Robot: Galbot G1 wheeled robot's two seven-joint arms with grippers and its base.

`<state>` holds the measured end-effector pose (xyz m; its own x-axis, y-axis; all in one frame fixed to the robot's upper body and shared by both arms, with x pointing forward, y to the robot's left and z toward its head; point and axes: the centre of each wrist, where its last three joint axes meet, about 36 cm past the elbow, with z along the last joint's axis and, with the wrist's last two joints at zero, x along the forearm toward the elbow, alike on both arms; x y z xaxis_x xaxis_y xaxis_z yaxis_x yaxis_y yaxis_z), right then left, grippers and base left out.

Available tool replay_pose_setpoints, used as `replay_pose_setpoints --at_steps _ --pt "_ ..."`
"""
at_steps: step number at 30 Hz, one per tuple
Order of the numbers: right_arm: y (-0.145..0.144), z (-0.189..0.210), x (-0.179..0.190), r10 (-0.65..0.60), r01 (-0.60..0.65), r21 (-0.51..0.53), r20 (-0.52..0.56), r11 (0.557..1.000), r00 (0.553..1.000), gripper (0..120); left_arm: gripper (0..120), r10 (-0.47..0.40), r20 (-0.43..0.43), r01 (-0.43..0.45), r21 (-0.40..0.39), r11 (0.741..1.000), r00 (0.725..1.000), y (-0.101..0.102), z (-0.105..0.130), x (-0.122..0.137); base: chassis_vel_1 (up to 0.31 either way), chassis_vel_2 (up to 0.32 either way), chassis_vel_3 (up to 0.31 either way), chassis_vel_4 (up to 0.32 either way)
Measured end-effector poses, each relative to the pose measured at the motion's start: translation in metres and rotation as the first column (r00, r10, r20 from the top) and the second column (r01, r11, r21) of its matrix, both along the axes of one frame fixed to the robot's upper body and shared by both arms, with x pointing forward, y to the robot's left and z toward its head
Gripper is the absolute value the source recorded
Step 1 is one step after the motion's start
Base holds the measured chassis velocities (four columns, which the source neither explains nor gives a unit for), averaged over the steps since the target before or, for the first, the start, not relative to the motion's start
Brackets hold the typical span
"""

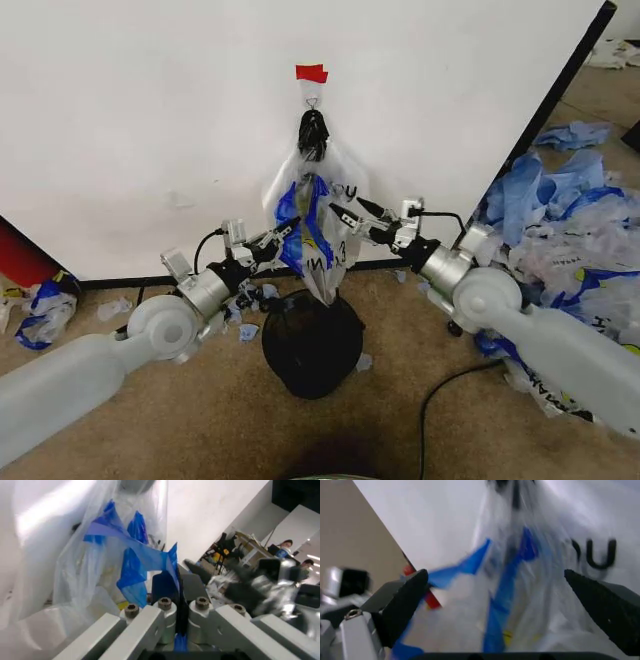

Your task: Pick up the garbage bag from the wall and place it over the trash bin.

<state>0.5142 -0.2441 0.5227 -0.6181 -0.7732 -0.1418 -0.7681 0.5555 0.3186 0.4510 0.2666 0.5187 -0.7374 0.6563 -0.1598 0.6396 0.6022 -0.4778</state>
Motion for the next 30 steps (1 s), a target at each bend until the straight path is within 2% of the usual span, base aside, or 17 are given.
replay_pose_setpoints --at_steps 3,7,13,15,18,21,30 --pt "0.008 -0.010 0.011 0.022 -0.022 -0.047 0.016 0.999 1.000 99 0 0.015 0.006 -0.015 0.009 1.000 1.000 0.006 -0.001 -0.004 0.000 0.000 0.000 0.000" --pt "0.012 -0.011 0.013 0.054 -0.053 -0.035 0.034 0.998 0.998 90 0 0.021 0.006 -0.021 0.016 1.000 1.000 0.008 -0.004 -0.007 0.000 0.000 0.000 0.000" --pt "0.019 -0.014 0.017 0.111 -0.107 -0.060 0.066 0.992 0.992 66 0 0.029 0.009 -0.029 0.016 0.999 1.000 0.009 -0.007 -0.011 0.000 0.000 0.000 0.000" --pt "0.021 -0.015 0.017 0.113 -0.109 -0.065 0.067 0.992 0.991 62 0 0.028 0.009 -0.028 0.015 0.999 1.000 0.008 -0.007 -0.011 0.000 0.000 0.000 0.000" --pt "0.025 -0.021 0.017 0.110 -0.104 -0.086 0.064 0.991 0.992 49 0 0.028 0.009 -0.028 0.014 1.000 1.000 0.007 -0.006 -0.011 0.000 0.000 0.000 0.000" --pt "0.028 -0.026 0.023 0.094 -0.088 -0.103 0.057 0.991 0.994 45 0 0.027 0.009 -0.028 0.013 1.000 1.000 0.007 -0.007 -0.011 0.000 0.000 0.000 0.000" --pt "0.042 -0.032 0.038 0.101 -0.094 -0.131 0.053 0.987 0.993 45 0 0.020 0.009 -0.020 0.009 1.000 1.000 0.004 -0.006 -0.013 0.000 0.000 0.000 0.000"
